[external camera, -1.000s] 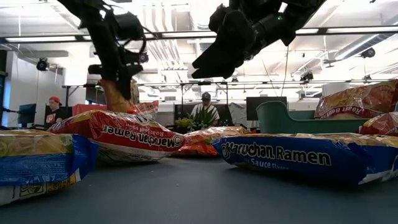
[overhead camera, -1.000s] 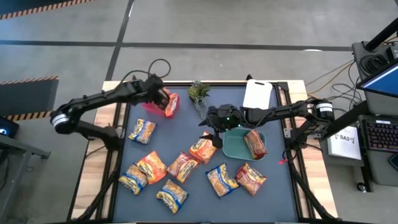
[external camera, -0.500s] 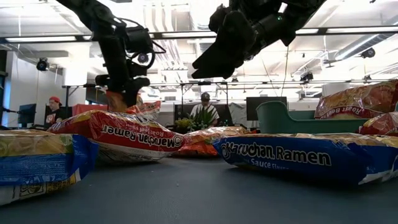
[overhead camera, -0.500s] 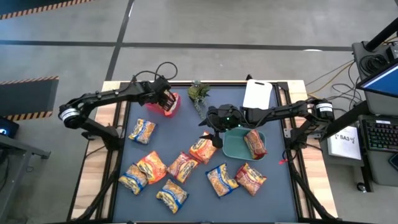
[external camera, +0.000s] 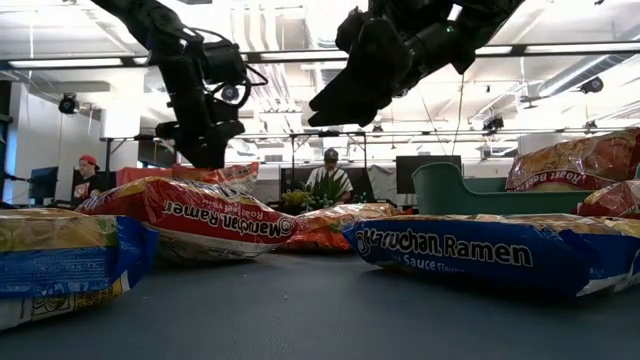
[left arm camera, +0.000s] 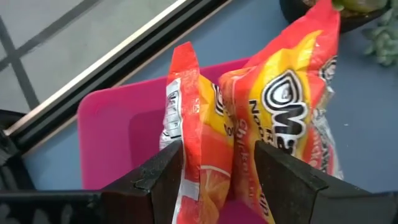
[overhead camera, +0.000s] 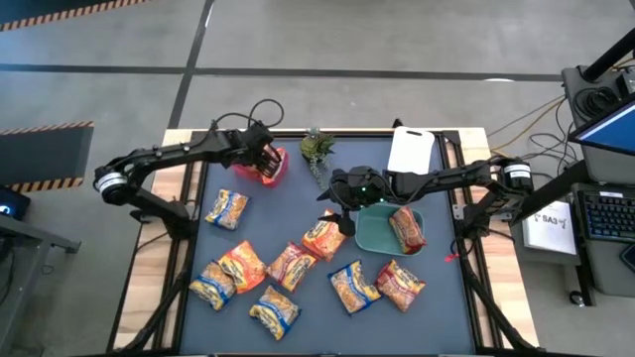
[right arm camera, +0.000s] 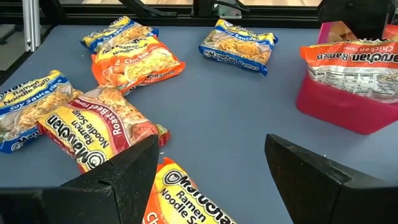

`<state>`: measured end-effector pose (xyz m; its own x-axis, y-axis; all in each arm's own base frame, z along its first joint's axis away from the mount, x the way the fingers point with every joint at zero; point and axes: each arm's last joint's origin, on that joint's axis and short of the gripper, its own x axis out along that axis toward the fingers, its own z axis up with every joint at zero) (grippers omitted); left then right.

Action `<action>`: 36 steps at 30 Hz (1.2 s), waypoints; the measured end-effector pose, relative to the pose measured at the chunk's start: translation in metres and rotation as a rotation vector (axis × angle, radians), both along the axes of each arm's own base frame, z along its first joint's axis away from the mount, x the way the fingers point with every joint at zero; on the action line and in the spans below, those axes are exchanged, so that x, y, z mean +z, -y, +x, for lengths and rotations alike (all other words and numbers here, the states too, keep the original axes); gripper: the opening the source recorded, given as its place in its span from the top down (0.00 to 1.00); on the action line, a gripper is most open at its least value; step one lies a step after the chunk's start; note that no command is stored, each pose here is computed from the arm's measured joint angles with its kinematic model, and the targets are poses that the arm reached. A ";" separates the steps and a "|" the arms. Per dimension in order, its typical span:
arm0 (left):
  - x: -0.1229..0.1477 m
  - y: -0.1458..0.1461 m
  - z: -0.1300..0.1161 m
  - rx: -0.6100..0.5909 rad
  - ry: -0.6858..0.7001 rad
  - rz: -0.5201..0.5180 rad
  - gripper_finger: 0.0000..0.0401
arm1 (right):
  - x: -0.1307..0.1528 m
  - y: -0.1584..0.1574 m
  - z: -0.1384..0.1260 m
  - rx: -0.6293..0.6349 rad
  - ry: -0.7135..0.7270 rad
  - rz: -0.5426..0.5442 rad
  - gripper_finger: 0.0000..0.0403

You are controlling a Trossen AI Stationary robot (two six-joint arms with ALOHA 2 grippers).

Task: Sort Maruchan noodles
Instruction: Put the orange noodle pack into the red bin, then put the red noodle pack into the green bin

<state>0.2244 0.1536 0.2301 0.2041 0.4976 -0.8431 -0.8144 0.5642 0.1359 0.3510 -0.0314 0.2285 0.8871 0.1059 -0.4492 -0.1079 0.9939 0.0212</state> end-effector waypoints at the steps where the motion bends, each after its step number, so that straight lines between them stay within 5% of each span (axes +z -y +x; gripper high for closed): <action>1: 0.000 0.001 0.001 -0.007 0.010 -0.004 0.54 | 0.000 0.000 0.000 -0.002 0.000 -0.001 0.31; 20: 0.049 0.031 -0.018 -0.063 0.195 0.077 0.54 | 0.001 0.000 0.001 -0.056 0.000 0.106 0.31; 27: 0.068 0.072 -0.017 -0.207 0.325 0.113 0.54 | 0.000 0.000 0.000 -0.082 -0.020 0.160 0.34; 36: 0.057 0.131 -0.004 -0.443 0.368 0.126 0.54 | -0.002 -0.001 -0.001 -0.109 -0.053 0.241 0.39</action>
<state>0.2205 0.0226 0.2869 0.6836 0.3893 -0.6174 -0.5106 0.8595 -0.0233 0.3501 -0.0300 0.2265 0.8750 0.1210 -0.4688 0.0067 0.9651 0.2616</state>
